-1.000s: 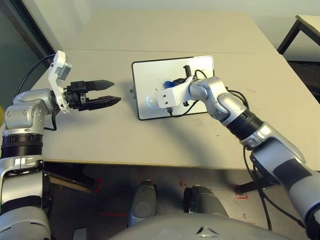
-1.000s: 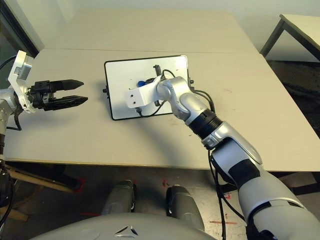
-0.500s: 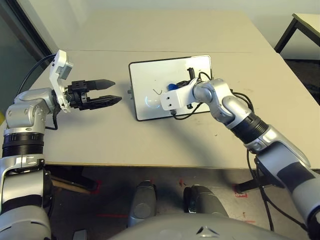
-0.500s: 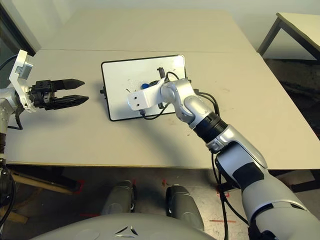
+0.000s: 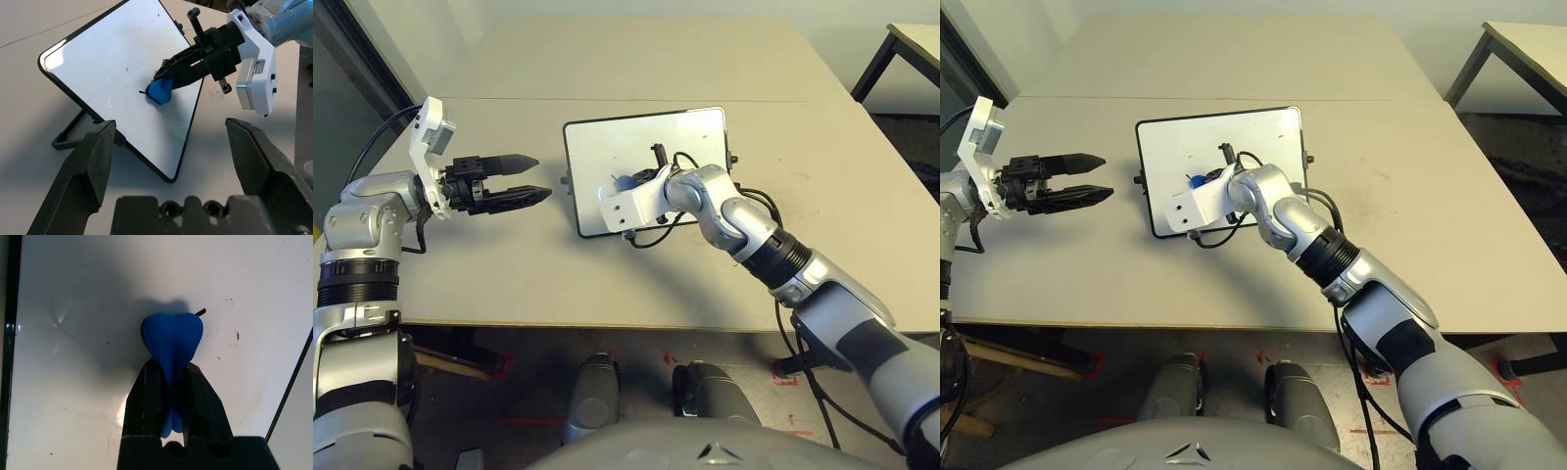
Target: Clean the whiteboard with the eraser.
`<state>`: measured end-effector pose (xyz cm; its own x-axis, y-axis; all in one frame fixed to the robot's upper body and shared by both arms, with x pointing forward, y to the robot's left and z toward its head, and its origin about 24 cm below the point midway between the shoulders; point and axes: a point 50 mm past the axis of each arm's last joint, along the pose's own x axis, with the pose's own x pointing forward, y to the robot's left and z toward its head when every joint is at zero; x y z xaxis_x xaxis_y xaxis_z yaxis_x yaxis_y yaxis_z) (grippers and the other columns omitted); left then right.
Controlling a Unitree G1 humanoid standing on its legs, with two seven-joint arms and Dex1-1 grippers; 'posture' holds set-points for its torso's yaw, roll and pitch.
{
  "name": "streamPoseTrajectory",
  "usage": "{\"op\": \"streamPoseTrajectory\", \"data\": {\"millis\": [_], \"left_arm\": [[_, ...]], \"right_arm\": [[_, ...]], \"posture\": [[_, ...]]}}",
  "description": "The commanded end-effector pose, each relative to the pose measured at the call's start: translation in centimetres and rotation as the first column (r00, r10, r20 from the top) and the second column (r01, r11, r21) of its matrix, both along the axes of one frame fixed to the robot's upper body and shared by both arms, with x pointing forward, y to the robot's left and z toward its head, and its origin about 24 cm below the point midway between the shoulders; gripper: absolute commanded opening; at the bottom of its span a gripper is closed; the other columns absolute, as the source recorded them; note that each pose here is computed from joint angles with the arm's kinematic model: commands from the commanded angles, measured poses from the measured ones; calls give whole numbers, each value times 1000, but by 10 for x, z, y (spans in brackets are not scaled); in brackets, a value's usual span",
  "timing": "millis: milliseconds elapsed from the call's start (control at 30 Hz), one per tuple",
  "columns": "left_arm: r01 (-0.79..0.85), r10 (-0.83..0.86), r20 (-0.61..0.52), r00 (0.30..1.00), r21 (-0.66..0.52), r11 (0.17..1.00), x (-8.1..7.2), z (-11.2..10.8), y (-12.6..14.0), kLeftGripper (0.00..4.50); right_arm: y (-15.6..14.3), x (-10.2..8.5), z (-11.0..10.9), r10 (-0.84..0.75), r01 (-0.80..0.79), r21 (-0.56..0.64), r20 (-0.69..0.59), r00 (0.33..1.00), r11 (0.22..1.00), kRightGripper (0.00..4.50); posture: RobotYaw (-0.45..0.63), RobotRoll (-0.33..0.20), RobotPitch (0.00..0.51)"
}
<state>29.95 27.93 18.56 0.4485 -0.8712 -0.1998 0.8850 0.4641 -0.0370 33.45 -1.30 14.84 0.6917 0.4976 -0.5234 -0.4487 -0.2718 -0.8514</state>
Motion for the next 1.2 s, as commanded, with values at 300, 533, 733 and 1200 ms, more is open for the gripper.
{"op": "streamPoseTrajectory", "data": {"millis": [300, 533, 733, 1200], "left_arm": [[12, -12, 14, 1000, 13, 1000, 2, 4, -2, 4500], [13, -13, 13, 1000, 11, 1000, 3, 3, -3, 4500], [13, -13, 13, 1000, 11, 1000, 4, 3, -3, 4500], [-6, 6, -21, 1000, 20, 1000, -5, -1, 5, 4500]], "right_arm": [[-22, 9, 3, -49, 49, -41, 10, 999, 998, 322], [-36, 11, 9, -78, 79, -44, 11, 997, 996, 322], [-29, 8, 10, -64, 64, -31, 11, 998, 997, 322], [9, 10, 10, 3, -2, -8, 26, 1000, 1000, 322]], "posture": [[311, 0, 40], [300, 0, 45], [297, 0, 46], [320, 0, 48]]}}
